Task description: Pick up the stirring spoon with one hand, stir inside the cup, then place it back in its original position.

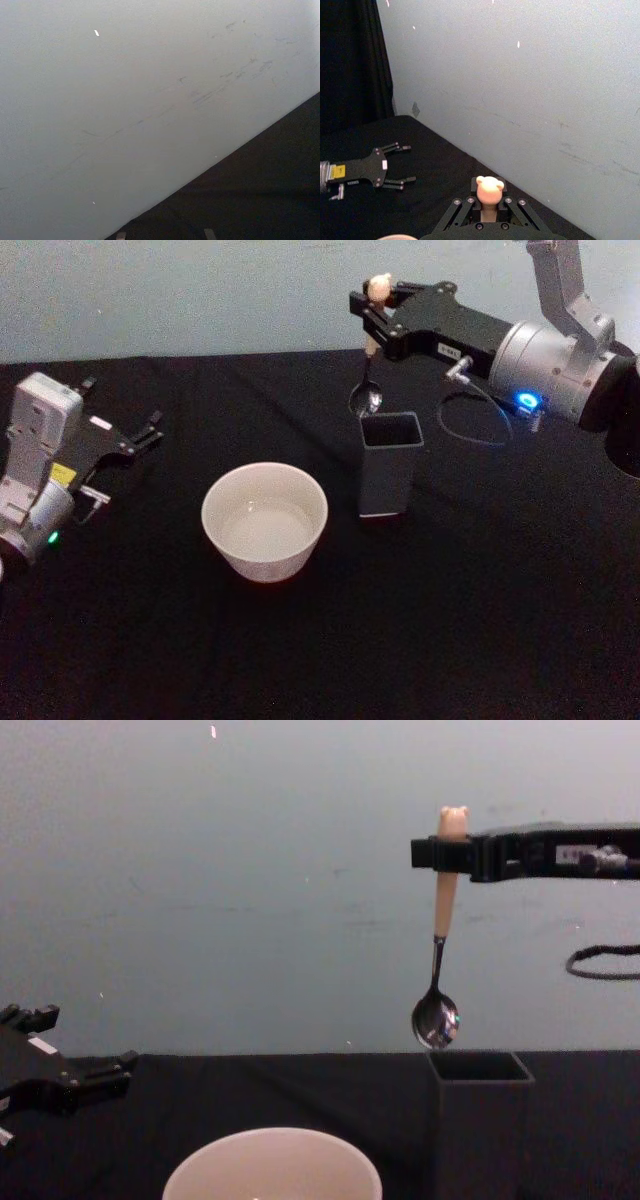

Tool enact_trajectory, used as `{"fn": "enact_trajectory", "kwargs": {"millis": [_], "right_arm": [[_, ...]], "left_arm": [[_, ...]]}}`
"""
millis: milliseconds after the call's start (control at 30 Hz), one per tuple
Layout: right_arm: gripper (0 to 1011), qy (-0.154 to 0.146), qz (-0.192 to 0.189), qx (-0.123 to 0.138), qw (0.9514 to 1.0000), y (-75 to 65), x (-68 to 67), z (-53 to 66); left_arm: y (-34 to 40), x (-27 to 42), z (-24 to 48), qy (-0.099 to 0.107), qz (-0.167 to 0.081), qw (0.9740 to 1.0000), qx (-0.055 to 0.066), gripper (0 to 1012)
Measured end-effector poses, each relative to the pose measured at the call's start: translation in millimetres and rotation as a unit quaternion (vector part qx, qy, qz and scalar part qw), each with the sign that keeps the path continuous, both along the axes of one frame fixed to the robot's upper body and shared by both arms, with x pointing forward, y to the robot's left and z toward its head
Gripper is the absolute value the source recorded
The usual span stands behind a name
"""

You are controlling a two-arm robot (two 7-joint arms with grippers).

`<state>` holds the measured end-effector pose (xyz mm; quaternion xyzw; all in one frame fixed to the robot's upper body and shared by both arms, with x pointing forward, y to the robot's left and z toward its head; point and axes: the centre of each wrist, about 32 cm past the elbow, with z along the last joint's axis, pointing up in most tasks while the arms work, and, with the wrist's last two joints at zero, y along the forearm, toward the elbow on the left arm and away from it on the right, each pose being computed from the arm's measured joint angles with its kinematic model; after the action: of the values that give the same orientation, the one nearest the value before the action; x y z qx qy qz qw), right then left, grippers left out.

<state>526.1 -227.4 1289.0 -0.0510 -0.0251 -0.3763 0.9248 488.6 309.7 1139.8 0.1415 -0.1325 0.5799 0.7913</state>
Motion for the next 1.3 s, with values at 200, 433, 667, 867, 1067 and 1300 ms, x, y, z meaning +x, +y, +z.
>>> {"fn": "enact_trajectory", "kwargs": {"millis": [200,433,667,867,1067,1300], "right_arm": [[159,-0.014,0.004,0.006,0.9999,3.7,0.4,4.0],[159,-0.020,0.024,0.004,0.9995,17.8,5.6,-0.3],[160,-0.021,0.052,0.001,0.9984,35.7,8.7,-11.9],[159,-0.020,0.073,0.003,0.9971,46.4,8.0,-21.4],[160,-0.019,0.096,0.004,0.9952,56.8,4.8,-34.4],[159,-0.023,0.110,0.009,0.9936,61.6,1.2,-55.7]], "left_arm": [[0.0,0.0,0.0,0.000,0.000,1.0000,0.000,1001],[0.0,0.0,0.0,0.000,0.000,1.0000,0.000,1001],[0.0,0.0,0.0,0.000,0.000,1.0000,0.000,1002],[0.0,0.0,0.0,0.000,0.000,1.0000,0.000,1001],[0.0,0.0,0.0,0.000,0.000,1.0000,0.000,1001],[0.0,0.0,0.0,0.000,0.000,1.0000,0.000,1001]]}}
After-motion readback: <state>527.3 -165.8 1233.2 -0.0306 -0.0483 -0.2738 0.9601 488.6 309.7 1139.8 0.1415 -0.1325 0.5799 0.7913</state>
